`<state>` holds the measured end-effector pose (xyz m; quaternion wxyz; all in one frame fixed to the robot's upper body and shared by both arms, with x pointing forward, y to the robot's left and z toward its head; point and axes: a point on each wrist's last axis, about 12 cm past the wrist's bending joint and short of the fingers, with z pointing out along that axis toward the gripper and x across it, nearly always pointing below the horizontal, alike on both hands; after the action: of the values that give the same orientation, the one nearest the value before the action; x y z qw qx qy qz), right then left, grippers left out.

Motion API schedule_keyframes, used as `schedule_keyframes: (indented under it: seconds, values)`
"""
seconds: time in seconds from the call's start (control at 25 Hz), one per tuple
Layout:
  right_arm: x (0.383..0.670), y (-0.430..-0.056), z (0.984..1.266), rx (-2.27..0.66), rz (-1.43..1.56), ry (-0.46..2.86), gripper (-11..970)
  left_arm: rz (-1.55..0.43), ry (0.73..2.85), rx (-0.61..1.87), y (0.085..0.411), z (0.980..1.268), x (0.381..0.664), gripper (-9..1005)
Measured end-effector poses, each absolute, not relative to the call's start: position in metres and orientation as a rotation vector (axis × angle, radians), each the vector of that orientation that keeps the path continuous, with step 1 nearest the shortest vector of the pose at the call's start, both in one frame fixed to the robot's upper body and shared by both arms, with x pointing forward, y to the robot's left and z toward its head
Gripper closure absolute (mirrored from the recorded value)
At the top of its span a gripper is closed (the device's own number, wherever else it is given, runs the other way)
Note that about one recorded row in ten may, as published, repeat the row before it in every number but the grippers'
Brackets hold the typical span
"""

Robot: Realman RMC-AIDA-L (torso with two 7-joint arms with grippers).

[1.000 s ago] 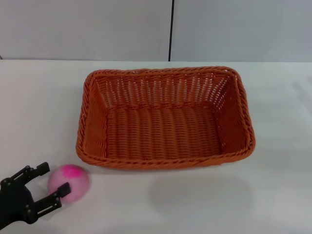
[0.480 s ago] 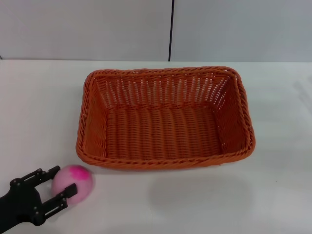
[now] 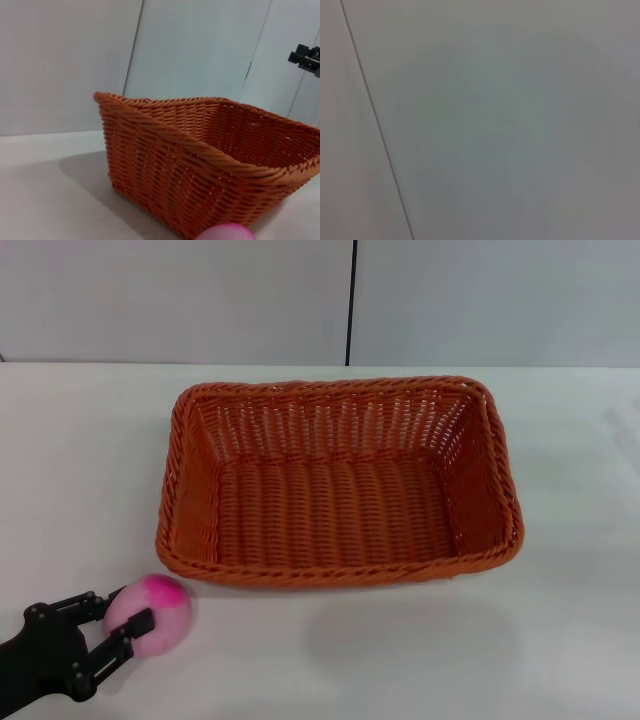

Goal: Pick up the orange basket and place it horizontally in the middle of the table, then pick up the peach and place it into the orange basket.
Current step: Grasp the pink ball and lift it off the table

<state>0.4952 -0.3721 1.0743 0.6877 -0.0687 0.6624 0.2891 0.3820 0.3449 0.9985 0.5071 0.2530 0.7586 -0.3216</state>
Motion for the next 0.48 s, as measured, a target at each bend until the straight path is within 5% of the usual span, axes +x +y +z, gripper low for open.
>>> schedule_keyframes:
  seconds: [0.48]
  values:
    - [0.4958, -0.3697, 1.0720, -0.155, 0.648, 1.484, 432, -0.774, 1.787, 0.573, 0.3531, 1.0070, 0.3818, 698]
